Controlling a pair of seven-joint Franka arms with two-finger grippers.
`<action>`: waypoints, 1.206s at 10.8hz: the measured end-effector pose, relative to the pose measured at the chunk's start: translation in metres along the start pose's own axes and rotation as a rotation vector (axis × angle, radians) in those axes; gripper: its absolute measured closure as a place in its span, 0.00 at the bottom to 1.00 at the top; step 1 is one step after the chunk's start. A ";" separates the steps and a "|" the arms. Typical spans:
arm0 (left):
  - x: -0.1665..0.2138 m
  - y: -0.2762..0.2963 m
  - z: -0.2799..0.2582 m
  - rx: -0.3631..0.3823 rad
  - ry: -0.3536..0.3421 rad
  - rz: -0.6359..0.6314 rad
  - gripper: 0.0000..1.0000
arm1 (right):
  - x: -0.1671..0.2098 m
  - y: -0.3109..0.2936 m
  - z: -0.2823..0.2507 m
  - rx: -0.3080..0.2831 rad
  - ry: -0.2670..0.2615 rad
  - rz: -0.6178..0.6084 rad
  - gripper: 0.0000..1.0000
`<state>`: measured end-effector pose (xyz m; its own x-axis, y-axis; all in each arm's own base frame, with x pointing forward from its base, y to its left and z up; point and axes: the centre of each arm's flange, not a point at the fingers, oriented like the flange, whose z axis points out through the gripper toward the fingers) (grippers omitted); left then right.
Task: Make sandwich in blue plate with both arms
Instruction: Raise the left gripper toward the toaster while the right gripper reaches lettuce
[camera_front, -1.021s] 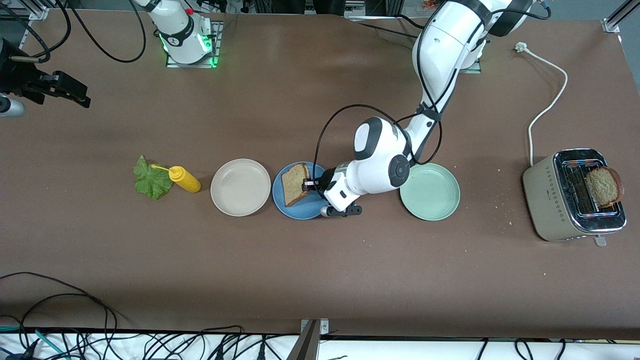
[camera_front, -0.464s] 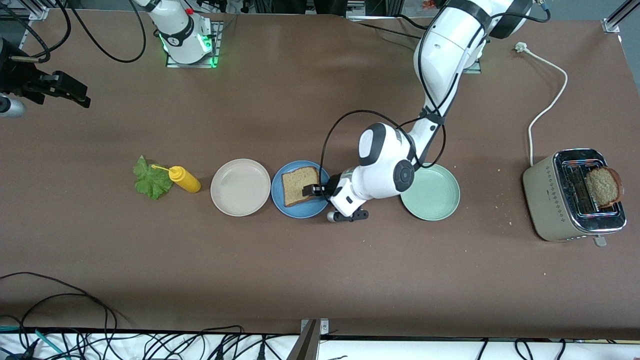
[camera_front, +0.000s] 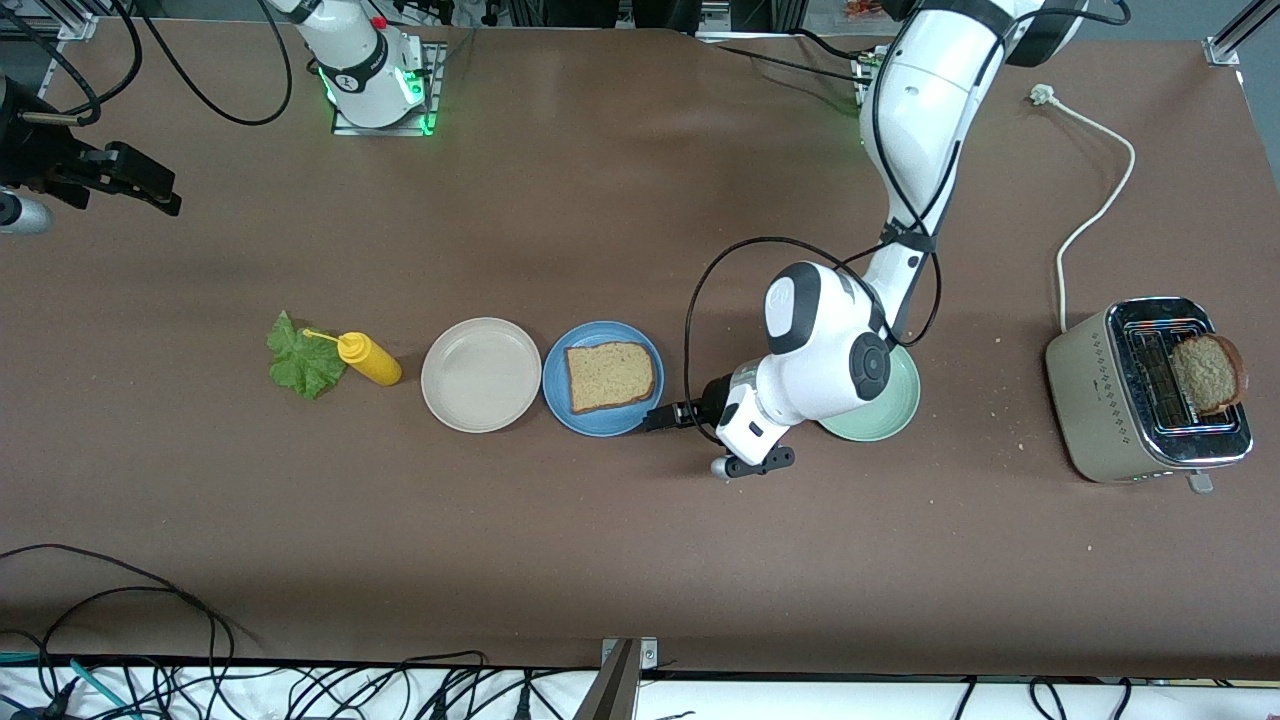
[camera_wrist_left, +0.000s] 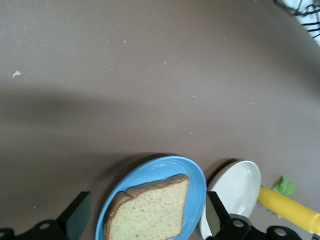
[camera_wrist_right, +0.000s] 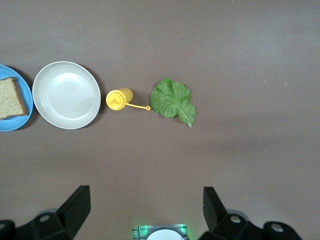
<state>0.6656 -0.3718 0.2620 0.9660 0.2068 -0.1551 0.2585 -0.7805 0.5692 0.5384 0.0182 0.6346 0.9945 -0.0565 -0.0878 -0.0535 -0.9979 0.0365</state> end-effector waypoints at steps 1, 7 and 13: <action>0.003 0.002 -0.015 -0.005 -0.010 -0.006 0.00 | 0.000 0.000 0.000 0.000 0.000 0.000 0.00; 0.012 -0.053 -0.256 0.058 0.116 -0.029 0.00 | 0.016 0.004 0.024 -0.001 -0.044 -0.038 0.00; -0.076 -0.063 -0.389 0.444 0.158 0.150 0.00 | 0.058 0.057 0.107 0.028 -0.188 -0.147 0.00</action>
<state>0.5776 -0.1084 0.5521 0.9900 0.1332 0.0457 0.1236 -0.9774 0.1712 0.5830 -0.0448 0.5254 0.9578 0.0875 -0.2738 0.0857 -0.9962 -0.0183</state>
